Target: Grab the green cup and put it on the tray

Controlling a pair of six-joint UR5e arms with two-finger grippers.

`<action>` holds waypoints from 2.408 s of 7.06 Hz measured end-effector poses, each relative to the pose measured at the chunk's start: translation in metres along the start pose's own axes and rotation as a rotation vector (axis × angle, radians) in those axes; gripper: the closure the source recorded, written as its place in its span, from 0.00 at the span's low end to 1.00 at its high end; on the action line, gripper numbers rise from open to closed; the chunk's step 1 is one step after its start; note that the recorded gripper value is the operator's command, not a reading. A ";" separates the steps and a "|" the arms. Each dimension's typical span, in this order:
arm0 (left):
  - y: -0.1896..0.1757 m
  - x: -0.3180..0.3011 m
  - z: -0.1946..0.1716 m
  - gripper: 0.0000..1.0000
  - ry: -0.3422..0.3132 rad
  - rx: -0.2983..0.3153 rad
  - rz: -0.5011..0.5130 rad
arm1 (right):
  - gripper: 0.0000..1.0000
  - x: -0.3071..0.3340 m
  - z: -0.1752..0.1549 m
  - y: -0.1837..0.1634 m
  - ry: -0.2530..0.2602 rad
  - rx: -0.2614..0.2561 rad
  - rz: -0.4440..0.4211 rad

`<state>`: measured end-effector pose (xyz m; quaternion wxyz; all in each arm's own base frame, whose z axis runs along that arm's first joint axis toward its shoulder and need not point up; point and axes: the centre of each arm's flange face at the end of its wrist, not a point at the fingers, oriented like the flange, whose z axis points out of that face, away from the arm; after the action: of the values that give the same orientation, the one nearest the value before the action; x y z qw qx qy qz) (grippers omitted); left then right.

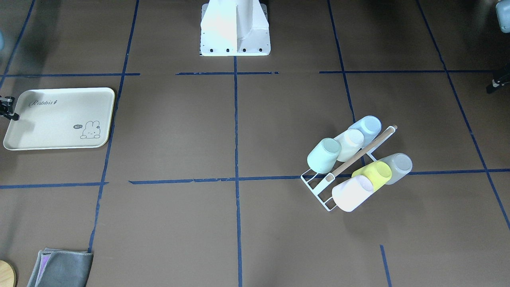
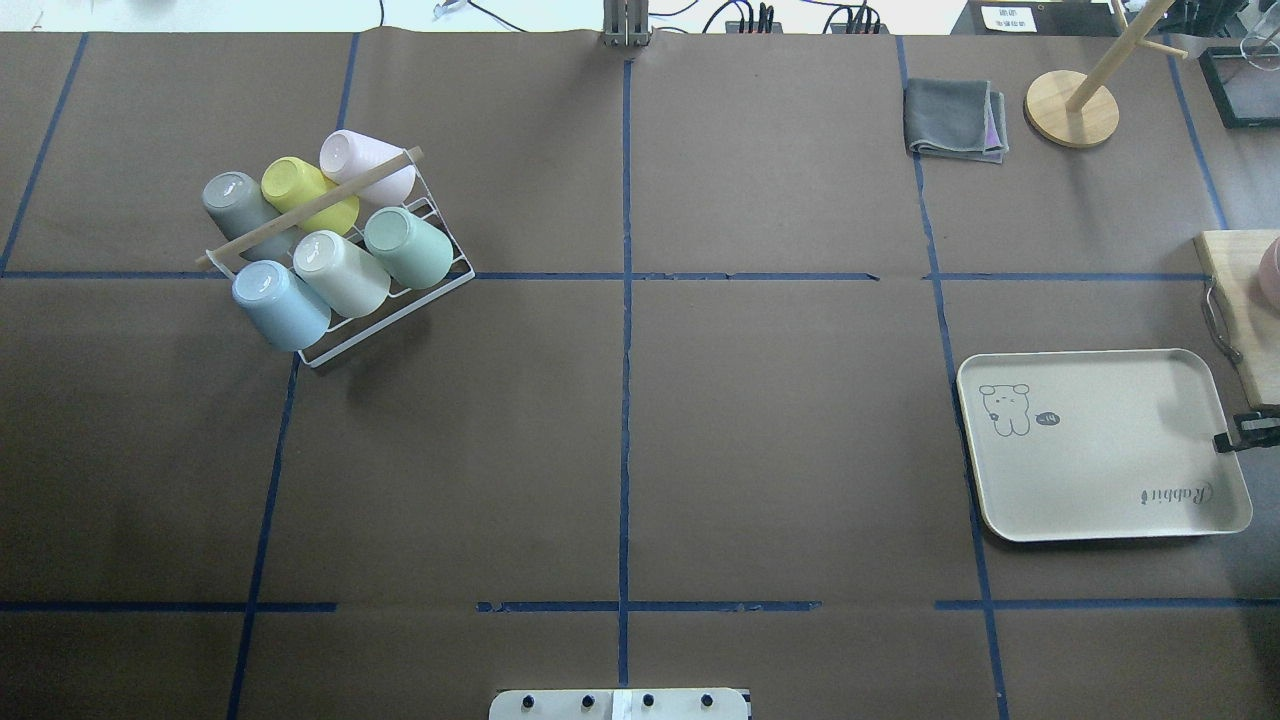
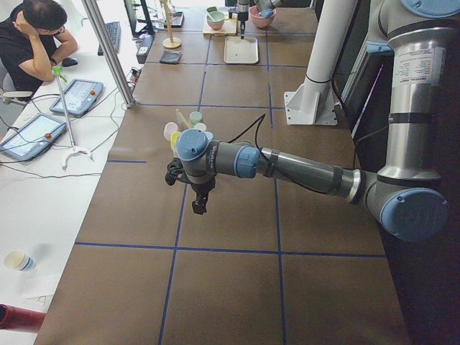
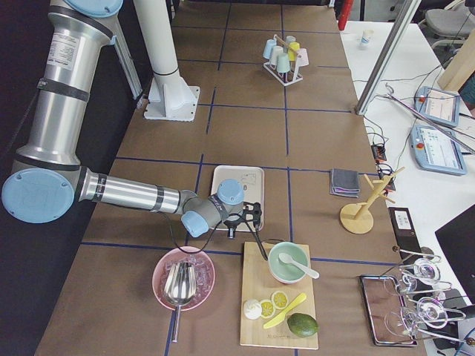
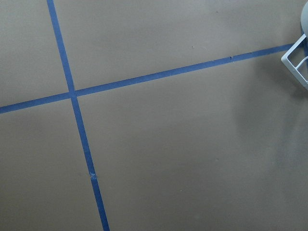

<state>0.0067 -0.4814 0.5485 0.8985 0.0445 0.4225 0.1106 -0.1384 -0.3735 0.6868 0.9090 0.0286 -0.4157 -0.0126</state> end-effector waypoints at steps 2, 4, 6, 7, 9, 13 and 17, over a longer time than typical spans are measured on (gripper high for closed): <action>-0.003 -0.001 0.001 0.00 -0.001 0.020 0.026 | 1.00 -0.050 -0.029 -0.013 -0.099 0.030 -0.041; -0.003 -0.001 0.001 0.00 -0.002 0.025 0.032 | 1.00 -0.118 -0.048 -0.043 -0.228 0.014 -0.005; -0.003 -0.002 0.002 0.00 -0.002 0.025 0.032 | 1.00 -0.194 -0.048 -0.068 -0.312 -0.018 0.042; -0.003 -0.002 0.002 0.00 -0.001 0.025 0.034 | 1.00 -0.236 -0.042 -0.075 -0.337 -0.032 0.080; -0.004 -0.002 0.002 0.00 -0.001 0.025 0.035 | 1.00 -0.322 -0.018 -0.074 -0.354 -0.038 0.146; -0.004 -0.001 0.002 0.00 -0.001 0.026 0.035 | 1.00 -0.484 0.016 -0.069 -0.238 -0.026 0.202; -0.004 -0.001 0.002 0.00 -0.001 0.026 0.036 | 0.99 -0.519 0.030 -0.048 -0.223 -0.026 0.159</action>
<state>0.0080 -0.4858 0.5494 0.8960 0.0636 0.4224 0.1214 -0.5001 -0.3979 0.3118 0.8556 -0.0179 -0.5148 0.0507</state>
